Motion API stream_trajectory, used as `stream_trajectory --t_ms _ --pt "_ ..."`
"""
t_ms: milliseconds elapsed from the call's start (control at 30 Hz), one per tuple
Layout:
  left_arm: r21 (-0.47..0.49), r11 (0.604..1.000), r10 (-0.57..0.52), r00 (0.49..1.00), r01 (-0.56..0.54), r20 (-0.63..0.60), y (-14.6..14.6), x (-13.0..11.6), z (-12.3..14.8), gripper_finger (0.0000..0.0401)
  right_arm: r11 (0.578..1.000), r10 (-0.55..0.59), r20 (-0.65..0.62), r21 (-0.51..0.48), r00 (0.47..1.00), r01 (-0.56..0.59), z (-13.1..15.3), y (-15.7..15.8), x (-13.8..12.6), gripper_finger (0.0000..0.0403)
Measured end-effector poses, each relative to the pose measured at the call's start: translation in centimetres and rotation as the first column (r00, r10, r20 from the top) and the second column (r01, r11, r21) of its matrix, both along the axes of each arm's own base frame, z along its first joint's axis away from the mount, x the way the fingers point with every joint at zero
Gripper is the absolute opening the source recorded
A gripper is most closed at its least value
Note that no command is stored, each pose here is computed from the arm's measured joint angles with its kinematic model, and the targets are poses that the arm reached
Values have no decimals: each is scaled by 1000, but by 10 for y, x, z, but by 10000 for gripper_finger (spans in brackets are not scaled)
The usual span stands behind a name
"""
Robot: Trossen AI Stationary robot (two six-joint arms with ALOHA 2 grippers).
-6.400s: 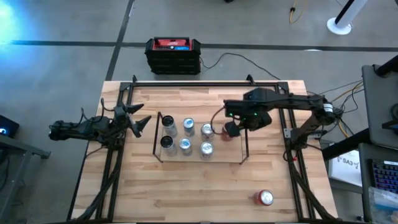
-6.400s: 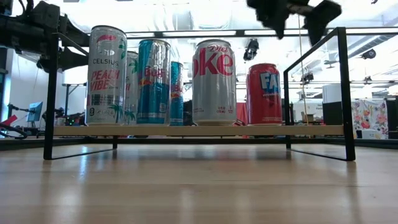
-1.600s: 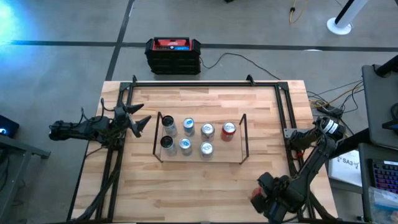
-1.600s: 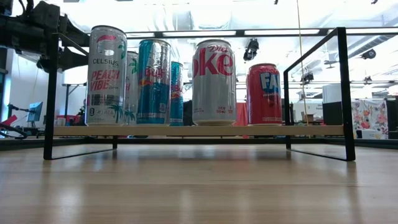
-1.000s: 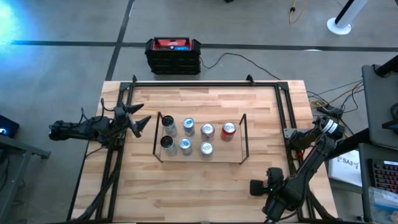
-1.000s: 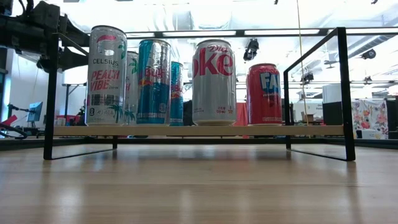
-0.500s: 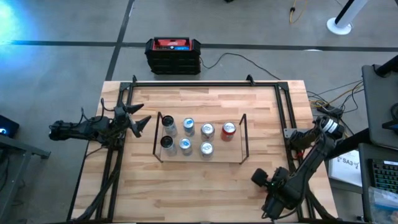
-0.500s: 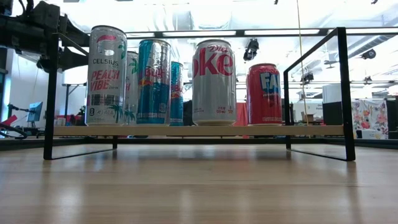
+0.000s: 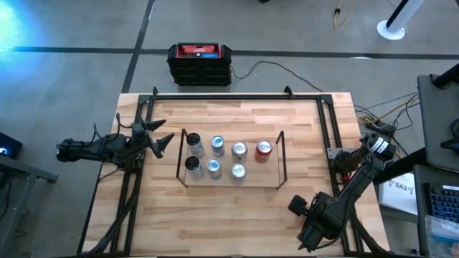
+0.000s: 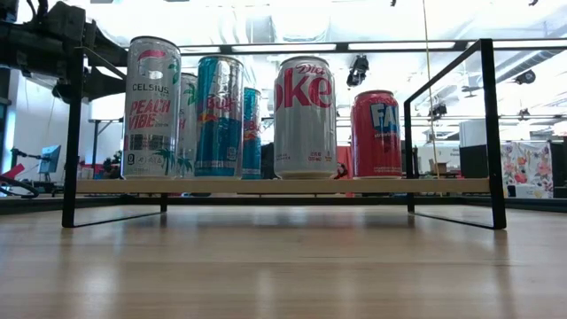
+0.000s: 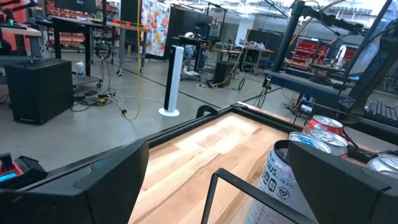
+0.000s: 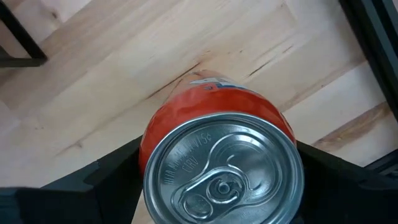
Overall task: Place canned beverage on shelf
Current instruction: Put the red soda can on the shelf aligned with the red soda can
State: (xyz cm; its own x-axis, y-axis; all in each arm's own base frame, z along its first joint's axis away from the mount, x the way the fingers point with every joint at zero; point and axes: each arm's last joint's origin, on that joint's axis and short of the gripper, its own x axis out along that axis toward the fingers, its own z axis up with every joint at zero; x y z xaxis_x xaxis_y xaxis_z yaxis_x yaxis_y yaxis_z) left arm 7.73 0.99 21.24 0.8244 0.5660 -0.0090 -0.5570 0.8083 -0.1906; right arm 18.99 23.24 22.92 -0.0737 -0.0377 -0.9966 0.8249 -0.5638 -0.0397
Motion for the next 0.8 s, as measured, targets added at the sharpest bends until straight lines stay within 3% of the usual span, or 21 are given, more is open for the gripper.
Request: stream_trajectory --t_ms 300,533,667,800 --pt "0 1000 0 1000 0 0 0 0 0 368 996 83 16 14 996 -83 0 1 1 330" --pt "0 1000 0 1000 0 0 0 0 0 368 993 112 21 19 993 -112 0 2 2 366" --pt "0 1000 0 1000 0 0 0 0 0 368 975 220 21 28 975 -221 0 2 2 380" --pt "0 1000 0 1000 0 0 0 0 0 368 905 424 20 40 906 -424 0 2 2 382"
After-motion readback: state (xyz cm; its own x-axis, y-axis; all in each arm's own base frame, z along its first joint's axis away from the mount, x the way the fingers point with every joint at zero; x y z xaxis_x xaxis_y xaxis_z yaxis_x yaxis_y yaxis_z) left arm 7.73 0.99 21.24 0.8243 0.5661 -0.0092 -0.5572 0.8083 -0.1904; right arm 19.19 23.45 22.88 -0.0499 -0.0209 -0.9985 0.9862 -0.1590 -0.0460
